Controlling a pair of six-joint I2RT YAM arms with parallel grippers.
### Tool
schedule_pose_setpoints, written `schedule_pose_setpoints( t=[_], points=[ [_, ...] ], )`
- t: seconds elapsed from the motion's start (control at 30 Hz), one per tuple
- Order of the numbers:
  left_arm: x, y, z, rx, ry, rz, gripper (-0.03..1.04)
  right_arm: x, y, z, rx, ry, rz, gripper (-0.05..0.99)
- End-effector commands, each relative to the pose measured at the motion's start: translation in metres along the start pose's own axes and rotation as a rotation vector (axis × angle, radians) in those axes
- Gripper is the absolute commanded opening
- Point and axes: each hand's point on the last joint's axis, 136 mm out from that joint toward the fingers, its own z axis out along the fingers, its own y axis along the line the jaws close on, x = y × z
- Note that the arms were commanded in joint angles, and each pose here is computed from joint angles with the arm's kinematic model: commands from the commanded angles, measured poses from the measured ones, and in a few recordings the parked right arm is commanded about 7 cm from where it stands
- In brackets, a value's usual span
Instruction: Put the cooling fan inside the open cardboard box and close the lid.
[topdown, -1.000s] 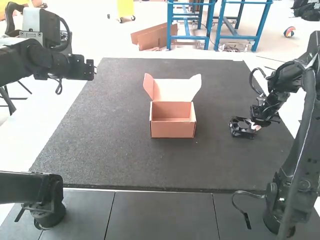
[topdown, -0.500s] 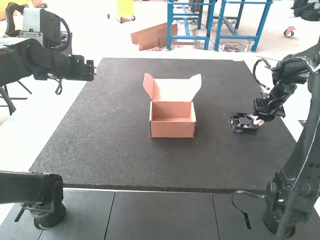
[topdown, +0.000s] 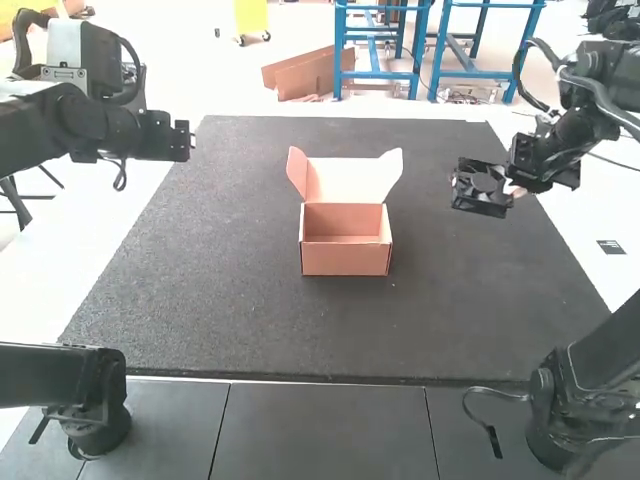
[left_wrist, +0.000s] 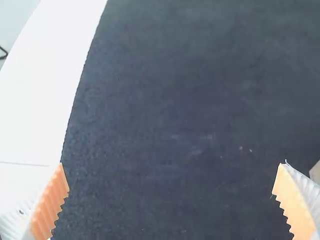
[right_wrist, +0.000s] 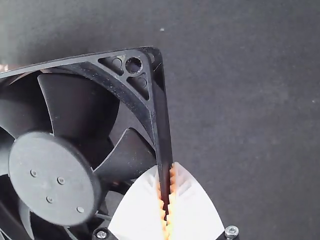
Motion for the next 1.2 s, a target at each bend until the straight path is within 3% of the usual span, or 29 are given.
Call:
schedule_pose_setpoints(
  t=[0.0, 0.2, 0.47, 0.77, 0.87, 1.17],
  points=[
    [0.004, -0.006, 0.002, 0.023, 0.002, 0.024, 0.97, 0.003, 0.044, -0.017, -0.082, -0.015, 0.039, -0.01],
    [0.013, -0.007, 0.006, 0.027, 0.018, 0.045, 0.97, 0.023, 0.118, -0.025, -0.162, 0.022, -0.057, -0.01],
    [0.016, -0.007, 0.006, 0.027, 0.021, 0.052, 0.97, 0.047, 0.176, -0.007, -0.185, 0.115, -0.183, -0.01],
    [0.015, -0.006, 0.003, 0.023, 0.015, 0.050, 0.97, 0.035, 0.210, 0.023, -0.182, 0.149, -0.199, -0.01],
    [0.014, -0.005, 0.001, 0.023, 0.009, 0.047, 0.97, 0.024, 0.220, 0.034, -0.189, 0.138, -0.168, -0.01],
    [0.013, -0.005, -0.003, 0.022, 0.004, 0.044, 0.97, 0.015, 0.218, 0.074, -0.135, 0.117, -0.164, -0.01]
  ],
)
